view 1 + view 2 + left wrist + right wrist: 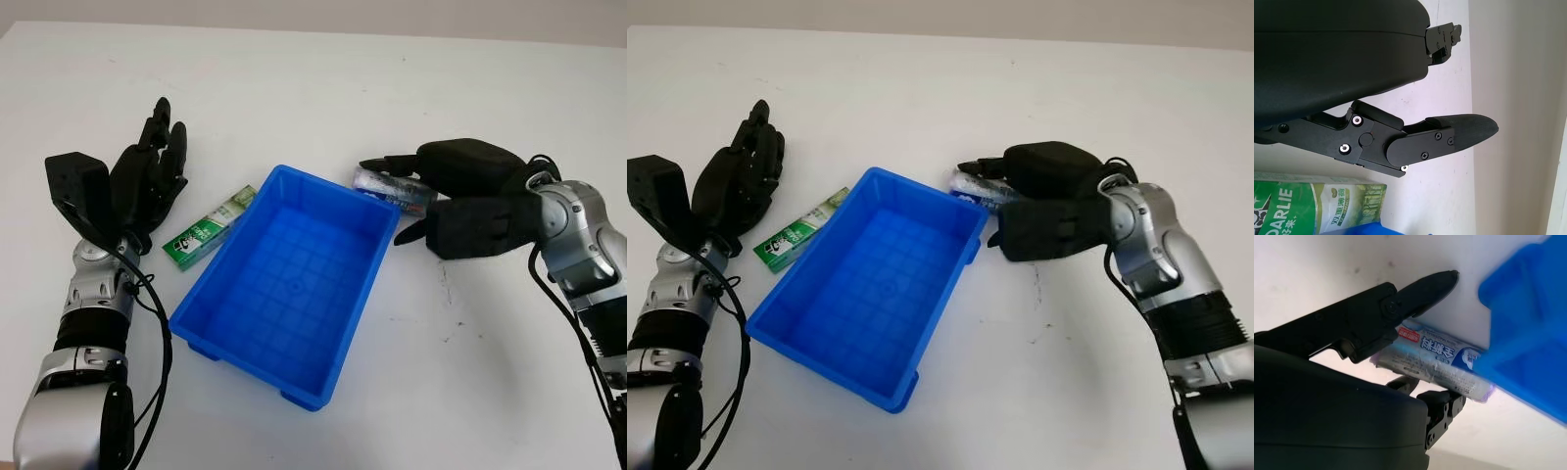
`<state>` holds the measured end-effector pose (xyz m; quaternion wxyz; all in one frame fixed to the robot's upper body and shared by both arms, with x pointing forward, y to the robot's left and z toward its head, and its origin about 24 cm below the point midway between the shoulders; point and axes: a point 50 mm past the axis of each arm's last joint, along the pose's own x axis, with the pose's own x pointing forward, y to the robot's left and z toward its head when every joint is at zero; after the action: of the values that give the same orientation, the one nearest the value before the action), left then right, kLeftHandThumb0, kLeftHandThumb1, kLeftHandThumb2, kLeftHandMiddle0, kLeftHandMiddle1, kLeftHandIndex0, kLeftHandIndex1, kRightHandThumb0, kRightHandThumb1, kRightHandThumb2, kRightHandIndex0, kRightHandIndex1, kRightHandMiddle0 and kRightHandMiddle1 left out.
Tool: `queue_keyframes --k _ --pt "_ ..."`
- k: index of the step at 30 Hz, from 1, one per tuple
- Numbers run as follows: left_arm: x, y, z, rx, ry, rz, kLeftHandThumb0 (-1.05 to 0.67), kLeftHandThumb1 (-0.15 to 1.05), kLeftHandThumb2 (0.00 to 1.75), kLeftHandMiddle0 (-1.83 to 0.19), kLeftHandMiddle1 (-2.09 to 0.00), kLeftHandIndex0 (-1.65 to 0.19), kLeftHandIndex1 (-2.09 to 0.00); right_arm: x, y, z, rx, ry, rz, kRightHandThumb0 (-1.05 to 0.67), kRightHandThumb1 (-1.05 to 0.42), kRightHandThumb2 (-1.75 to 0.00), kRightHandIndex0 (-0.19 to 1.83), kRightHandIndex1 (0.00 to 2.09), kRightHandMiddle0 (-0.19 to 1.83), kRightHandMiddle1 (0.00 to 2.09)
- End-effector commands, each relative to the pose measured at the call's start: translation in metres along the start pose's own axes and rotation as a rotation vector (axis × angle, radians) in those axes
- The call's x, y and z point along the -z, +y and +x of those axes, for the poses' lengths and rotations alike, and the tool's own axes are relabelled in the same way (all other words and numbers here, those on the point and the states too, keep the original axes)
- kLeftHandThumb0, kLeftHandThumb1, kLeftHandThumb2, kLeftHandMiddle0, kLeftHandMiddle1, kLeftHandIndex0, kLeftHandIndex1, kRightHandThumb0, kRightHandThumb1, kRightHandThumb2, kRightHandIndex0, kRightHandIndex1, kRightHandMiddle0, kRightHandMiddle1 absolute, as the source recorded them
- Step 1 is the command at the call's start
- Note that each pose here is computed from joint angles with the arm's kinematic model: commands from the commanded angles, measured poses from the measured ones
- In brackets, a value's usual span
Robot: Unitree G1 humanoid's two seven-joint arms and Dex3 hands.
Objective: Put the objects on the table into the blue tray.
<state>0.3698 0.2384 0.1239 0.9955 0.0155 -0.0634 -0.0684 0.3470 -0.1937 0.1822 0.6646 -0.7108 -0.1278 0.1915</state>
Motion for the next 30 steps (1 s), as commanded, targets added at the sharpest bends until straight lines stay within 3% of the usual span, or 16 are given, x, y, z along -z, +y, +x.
queue_keyframes --k 1,3,7,10,15,23,30 --pt "-0.002 0.003 -0.002 -0.001 -0.007 0.011 -0.76 1.05 0.60 0.19 0.00 0.19 0.00 0.003 0.019 -0.004 -0.037 -0.013 -0.063 -0.58 -0.84 -0.05 0.49 0.41 0.58 0.20" --pt "-0.002 0.002 -0.002 0.000 -0.004 0.011 -0.76 1.05 0.60 0.19 0.00 0.19 0.00 0.003 0.022 -0.004 -0.009 -0.026 -0.139 -0.61 -0.86 -0.05 0.40 0.80 0.57 0.40" --pt "-0.001 0.002 -0.002 0.013 0.000 0.006 -0.75 1.05 0.60 0.19 0.00 0.19 0.00 0.003 0.025 -0.004 0.057 -0.052 -0.253 -0.59 -0.93 -0.06 0.35 1.71 0.45 1.30" --pt "0.000 0.002 -0.002 0.019 0.001 0.001 -0.76 1.05 0.60 0.19 0.00 0.19 0.00 0.005 0.026 -0.004 0.099 -0.056 -0.297 -0.58 -0.97 -0.06 0.46 2.05 0.40 1.72" --pt "0.000 0.001 -0.002 0.022 0.000 0.005 -0.75 1.05 0.61 0.19 0.00 0.19 0.00 0.006 0.023 -0.003 0.150 -0.059 -0.338 -0.58 -1.04 -0.07 0.72 2.09 0.49 2.07" --pt "0.001 0.001 -0.001 0.025 0.003 -0.010 -0.75 1.05 0.59 0.19 0.00 0.19 0.00 0.018 0.011 -0.003 0.240 -0.035 -0.302 -0.54 -1.04 -0.08 0.76 2.09 0.56 2.09" --pt "0.001 0.001 -0.001 0.027 0.006 -0.009 -0.76 1.05 0.58 0.19 0.00 0.19 0.00 0.040 -0.016 -0.002 0.379 0.087 -0.275 -0.49 -0.98 -0.05 0.79 2.09 0.54 2.09"
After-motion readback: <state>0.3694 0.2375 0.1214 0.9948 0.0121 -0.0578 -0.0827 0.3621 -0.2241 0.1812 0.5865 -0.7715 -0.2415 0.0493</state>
